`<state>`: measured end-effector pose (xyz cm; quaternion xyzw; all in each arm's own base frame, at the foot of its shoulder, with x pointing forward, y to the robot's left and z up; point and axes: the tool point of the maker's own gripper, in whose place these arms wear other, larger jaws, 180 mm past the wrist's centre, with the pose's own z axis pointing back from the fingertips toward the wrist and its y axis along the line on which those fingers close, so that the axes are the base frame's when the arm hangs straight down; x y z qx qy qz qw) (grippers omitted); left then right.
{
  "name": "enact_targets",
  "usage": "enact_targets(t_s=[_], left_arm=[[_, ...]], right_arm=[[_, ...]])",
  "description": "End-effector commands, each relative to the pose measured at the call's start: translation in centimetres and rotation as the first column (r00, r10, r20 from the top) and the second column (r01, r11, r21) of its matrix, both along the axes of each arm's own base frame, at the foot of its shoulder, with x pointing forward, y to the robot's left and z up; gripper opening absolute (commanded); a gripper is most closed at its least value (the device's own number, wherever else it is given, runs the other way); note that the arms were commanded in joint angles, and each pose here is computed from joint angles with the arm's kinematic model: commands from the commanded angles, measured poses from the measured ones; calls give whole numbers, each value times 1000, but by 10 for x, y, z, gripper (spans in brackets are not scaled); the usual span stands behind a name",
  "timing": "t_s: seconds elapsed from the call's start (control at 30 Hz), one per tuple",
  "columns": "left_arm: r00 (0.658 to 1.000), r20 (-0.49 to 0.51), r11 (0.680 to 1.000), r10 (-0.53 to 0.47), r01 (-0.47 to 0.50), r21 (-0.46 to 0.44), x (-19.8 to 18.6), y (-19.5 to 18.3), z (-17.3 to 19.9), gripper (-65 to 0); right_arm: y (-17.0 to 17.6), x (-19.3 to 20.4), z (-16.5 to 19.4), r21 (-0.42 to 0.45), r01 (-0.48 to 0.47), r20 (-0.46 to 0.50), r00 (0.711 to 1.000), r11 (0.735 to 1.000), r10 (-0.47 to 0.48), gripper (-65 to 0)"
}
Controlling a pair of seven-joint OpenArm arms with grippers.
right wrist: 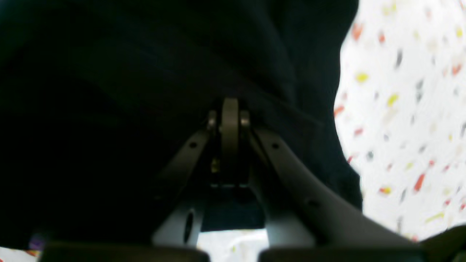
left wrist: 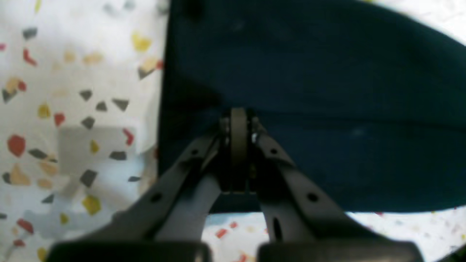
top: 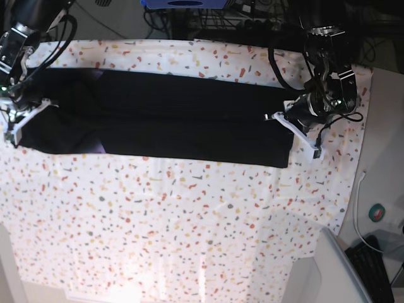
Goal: Layout the t-shirt on the table in an organized manner, then fold the t-shirt properly
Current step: 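Regrasp the folded shirt edge with both grippers and pull it flat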
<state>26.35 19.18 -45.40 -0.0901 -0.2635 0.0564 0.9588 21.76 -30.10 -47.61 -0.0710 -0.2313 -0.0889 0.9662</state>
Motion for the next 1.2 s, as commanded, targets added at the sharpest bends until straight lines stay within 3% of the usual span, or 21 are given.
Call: enact_targets(t_s=[0.0,0.23,0.67,0.87,1.17], left_arm=[[998,60,1000,5,-4,-12,15,-2,8,-650],[997,9,996,-71,71,48,17,-12,-26,-650],[998,31,997,-62,60,54,63,-4,-22,-650],[994,85,994,-72,65,84,63,-1,2,-650],[979,163,978,-120,88,189,63,6,78,-650]], right_arm=[[-6,8,5,-8,6,39,999,1000,-5,-650],[1,8,-9,20,-1,49,999,1000,0,-650],[9,25,-11,54,3,61,998,999,-6,-650],[1,23,-4,31,9,78,997,999,-11,-650],[-16,47,50,-81,-3,204,979,997,19,-650]])
